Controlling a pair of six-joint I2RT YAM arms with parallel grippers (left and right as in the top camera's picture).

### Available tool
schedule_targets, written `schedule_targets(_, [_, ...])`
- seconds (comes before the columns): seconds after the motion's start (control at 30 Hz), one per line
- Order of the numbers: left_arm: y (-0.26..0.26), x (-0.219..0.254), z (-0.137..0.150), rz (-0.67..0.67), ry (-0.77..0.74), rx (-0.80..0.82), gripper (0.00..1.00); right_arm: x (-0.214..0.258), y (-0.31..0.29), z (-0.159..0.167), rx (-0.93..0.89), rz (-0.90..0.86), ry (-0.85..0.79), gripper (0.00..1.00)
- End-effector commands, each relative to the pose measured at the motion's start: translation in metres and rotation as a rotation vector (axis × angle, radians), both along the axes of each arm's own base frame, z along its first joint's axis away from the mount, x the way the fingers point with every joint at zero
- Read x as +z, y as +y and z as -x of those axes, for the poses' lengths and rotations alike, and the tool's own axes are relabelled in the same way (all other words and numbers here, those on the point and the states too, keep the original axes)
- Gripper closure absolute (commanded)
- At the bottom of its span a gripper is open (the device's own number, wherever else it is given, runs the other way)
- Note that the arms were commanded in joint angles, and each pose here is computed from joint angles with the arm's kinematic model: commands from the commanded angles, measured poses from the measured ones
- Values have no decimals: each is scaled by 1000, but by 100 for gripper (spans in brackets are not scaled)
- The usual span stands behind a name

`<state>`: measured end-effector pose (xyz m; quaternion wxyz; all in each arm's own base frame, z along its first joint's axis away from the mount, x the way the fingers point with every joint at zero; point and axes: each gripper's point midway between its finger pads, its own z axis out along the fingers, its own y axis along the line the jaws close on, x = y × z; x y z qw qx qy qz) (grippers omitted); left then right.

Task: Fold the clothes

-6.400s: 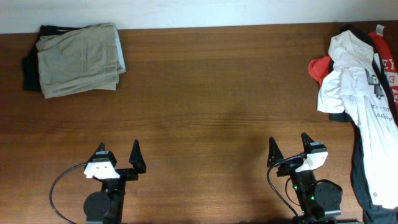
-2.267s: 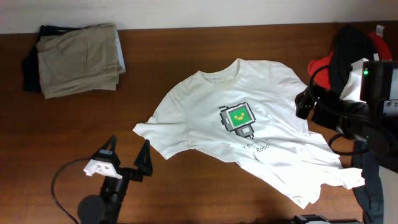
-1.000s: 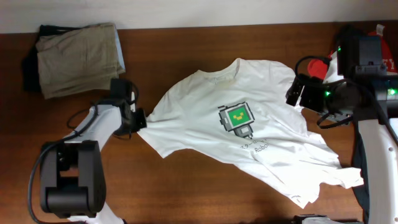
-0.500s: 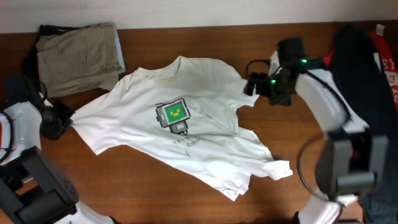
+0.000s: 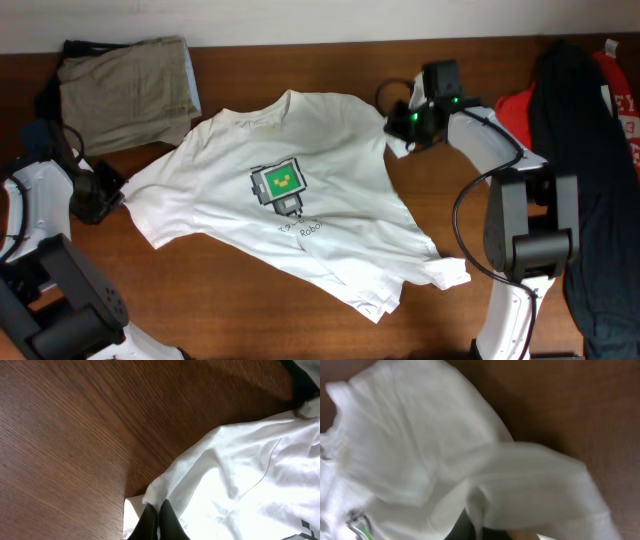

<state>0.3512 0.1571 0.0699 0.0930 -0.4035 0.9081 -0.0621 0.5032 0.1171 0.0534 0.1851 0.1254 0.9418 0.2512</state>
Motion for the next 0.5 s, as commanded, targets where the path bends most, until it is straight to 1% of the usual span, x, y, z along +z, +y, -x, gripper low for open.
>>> schedule_targets(0.0, [-4, 1, -2, 11, -7, 5, 100, 125, -41, -79, -95, -16, -303, 96])
schedule_targets(0.03, [-5, 1, -2, 11, -6, 1, 100, 173, -59, -93, -125, -16, -398, 96])
schedule_targets(0.07, [-12, 1, -5, 12, -4, -18, 100, 243, -89, -102, -173, -10, -530, 75])
schedule_targets(0.1, [-18, 1, -7, 13, -2, -35, 100, 281, -110, -99, -204, 0, -585, 4])
schedule_targets(0.13, [-31, 1, -11, 13, -1, -70, 100, 299, -131, -86, -241, 11, -569, 1])
schedule_targets(0.23, [-57, 1, -20, 11, -4, -142, 100, 277, -146, -43, -215, 96, -379, 1])
schedule_targets(0.3, [-71, 1, -24, 7, -2, -180, 100, 265, -141, 2, -204, 142, -211, 1])
schedule_targets(0.33, [-73, 0, -24, 2, 0, -186, 100, 268, -137, 15, -202, 152, -186, 1])
schedule_targets(0.37, [-73, 1, -24, 2, 0, -188, 100, 281, -128, 39, -195, 174, -169, 1])
schedule_targets(0.4, [-73, 0, -24, 1, 0, -188, 100, 291, -123, 55, -192, 194, -168, 1])
schedule_targets(0.43, [-73, 0, -24, 1, 0, -188, 100, 302, -115, 77, -183, 210, -156, 1])
schedule_targets(0.47, [-73, 0, -24, -1, 1, -187, 100, 310, -102, 109, -156, 236, -123, 1])
